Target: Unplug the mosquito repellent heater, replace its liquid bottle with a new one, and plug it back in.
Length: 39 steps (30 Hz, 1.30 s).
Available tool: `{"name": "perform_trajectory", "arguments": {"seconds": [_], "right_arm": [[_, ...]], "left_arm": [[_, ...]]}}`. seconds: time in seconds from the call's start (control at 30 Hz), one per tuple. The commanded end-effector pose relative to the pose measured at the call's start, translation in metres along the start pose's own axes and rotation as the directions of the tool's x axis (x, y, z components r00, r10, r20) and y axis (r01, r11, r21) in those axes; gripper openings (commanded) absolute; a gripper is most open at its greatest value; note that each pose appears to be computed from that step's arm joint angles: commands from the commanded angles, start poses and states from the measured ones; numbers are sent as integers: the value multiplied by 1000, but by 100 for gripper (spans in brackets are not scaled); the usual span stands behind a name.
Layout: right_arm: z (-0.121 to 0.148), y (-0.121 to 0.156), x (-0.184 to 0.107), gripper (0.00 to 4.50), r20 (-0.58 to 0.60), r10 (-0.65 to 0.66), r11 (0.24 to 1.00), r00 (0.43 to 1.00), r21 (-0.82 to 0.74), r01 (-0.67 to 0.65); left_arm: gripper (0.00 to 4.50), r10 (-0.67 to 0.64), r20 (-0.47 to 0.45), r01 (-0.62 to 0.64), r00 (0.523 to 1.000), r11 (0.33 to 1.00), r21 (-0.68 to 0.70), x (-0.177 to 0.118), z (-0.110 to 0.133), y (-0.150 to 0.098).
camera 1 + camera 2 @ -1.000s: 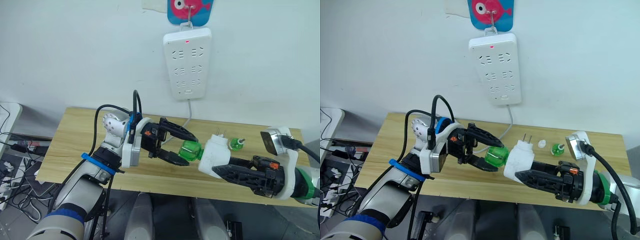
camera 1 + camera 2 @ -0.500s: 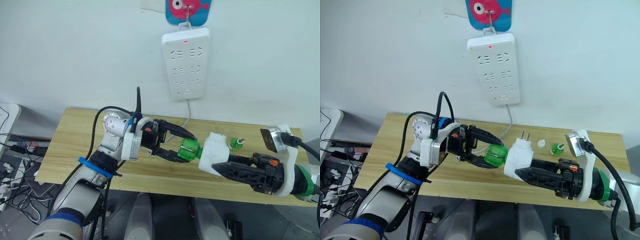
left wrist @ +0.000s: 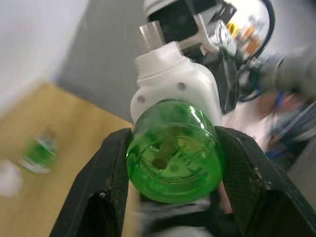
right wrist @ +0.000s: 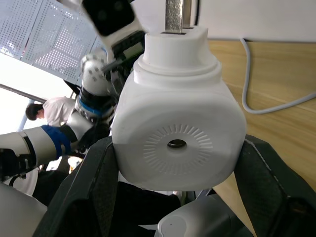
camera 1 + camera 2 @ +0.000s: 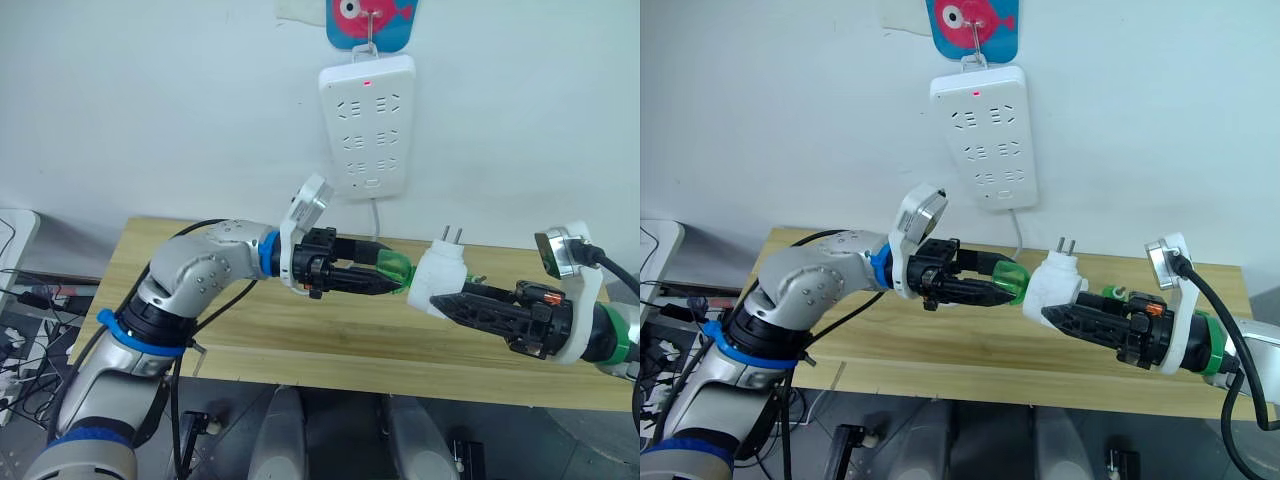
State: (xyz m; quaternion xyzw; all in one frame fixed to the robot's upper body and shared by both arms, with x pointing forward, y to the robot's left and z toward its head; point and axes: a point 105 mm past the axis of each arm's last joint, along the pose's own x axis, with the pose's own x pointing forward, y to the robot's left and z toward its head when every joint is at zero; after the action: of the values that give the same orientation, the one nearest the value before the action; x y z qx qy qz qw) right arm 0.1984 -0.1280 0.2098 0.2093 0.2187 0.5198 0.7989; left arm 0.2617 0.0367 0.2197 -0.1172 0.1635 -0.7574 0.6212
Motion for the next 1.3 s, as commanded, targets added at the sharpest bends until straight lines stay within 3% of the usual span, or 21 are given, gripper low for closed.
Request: {"name": "perform_trajectory", "arguments": {"seconds": [0.03, 0.2, 0.63, 1.07, 1.3], "right_arm": [[-17, 25, 5, 298, -120, 114, 992, 986, -42, -119], [-20, 32, 5, 298, -148, 153, 986, 977, -48, -162], [-17, 29, 9, 298, -133, 135, 988, 982, -49, -143], [-14, 26, 11, 298, -106, 129, 990, 986, -37, -133], [-13, 28, 11, 298, -108, 139, 989, 984, -34, -144]], "left_arm": [[227, -157, -16, 147, 987, 954, -260, -2, 0, -23], [227, -232, -25, 184, 972, 830, -527, -10, -11, -27], [227, -178, -62, 78, 982, 684, -725, -8, -32, -14], [227, -161, -41, 89, 986, 719, -690, 3, -26, -17], [227, -227, -36, 156, 973, 769, -620, 3, -22, -36]]}}
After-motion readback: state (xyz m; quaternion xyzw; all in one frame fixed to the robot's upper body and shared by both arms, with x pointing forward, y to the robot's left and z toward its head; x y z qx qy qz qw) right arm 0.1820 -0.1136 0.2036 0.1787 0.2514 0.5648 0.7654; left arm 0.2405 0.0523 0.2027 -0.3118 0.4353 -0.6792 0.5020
